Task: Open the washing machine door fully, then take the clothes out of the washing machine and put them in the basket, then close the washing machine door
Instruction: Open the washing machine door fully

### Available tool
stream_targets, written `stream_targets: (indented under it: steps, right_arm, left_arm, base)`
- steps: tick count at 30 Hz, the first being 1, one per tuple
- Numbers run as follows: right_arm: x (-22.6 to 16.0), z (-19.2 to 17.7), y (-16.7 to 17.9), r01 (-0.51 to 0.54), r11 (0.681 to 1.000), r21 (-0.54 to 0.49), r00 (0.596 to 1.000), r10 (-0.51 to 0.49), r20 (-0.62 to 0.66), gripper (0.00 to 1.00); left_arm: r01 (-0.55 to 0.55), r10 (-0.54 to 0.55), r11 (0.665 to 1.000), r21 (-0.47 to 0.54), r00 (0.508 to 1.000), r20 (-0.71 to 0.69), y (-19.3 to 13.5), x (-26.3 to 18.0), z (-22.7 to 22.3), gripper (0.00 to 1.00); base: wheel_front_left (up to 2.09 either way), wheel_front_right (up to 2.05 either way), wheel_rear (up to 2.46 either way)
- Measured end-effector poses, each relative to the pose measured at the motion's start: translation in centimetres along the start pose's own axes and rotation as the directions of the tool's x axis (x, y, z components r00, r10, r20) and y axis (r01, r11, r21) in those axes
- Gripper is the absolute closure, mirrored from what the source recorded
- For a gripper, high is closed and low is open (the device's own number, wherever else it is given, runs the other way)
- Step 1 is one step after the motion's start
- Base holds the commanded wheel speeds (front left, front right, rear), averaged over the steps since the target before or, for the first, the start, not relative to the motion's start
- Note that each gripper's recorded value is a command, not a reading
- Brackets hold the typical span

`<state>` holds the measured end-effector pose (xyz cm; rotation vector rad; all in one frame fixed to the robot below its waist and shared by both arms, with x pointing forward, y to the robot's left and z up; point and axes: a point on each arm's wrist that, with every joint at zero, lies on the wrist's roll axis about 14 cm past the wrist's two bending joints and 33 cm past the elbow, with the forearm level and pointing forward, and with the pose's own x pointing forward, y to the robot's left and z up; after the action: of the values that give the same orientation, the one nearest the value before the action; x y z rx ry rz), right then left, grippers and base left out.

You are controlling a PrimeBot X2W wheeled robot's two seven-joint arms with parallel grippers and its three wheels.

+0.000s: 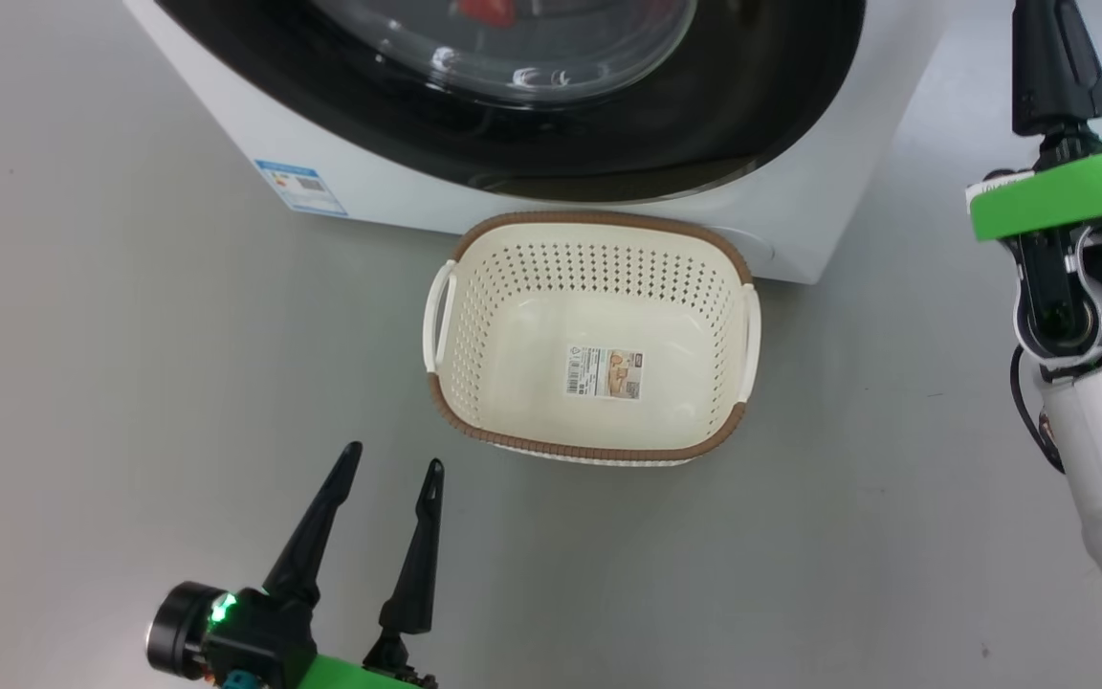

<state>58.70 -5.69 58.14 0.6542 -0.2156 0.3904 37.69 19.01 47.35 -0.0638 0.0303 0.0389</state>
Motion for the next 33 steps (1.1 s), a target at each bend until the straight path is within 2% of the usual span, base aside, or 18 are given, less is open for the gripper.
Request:
stream_targets:
  steps: [7, 16, 33]
  right_arm:
    - [2.3, -2.9, 0.6, -0.016, 0.992, 0.126, 0.996, 0.027, -0.086, 1.00]
    - [4.7, -4.1, 0.7, -0.024, 0.974, 0.223, 0.982, 0.065, -0.179, 1.00]
    - [6.5, -7.7, 0.8, 0.010, 0.934, 0.356, 0.906, 0.142, -0.398, 1.00]
  left_arm:
    - [-0.014, 0.014, 1.000, 0.005, 1.000, -0.019, 0.4, 0.3, -0.6, 0.00]
    - [-0.018, 0.018, 1.000, 0.004, 0.999, -0.037, 0.6, 0.8, -1.2, 0.00]
    - [-0.020, 0.020, 1.000, -0.006, 0.998, -0.060, 0.7, 1.7, -2.0, 0.00]
  base:
    - [0.00, 0.00, 0.00]
    - [0.00, 0.00, 0.00]
    - [0.00, 0.00, 0.00]
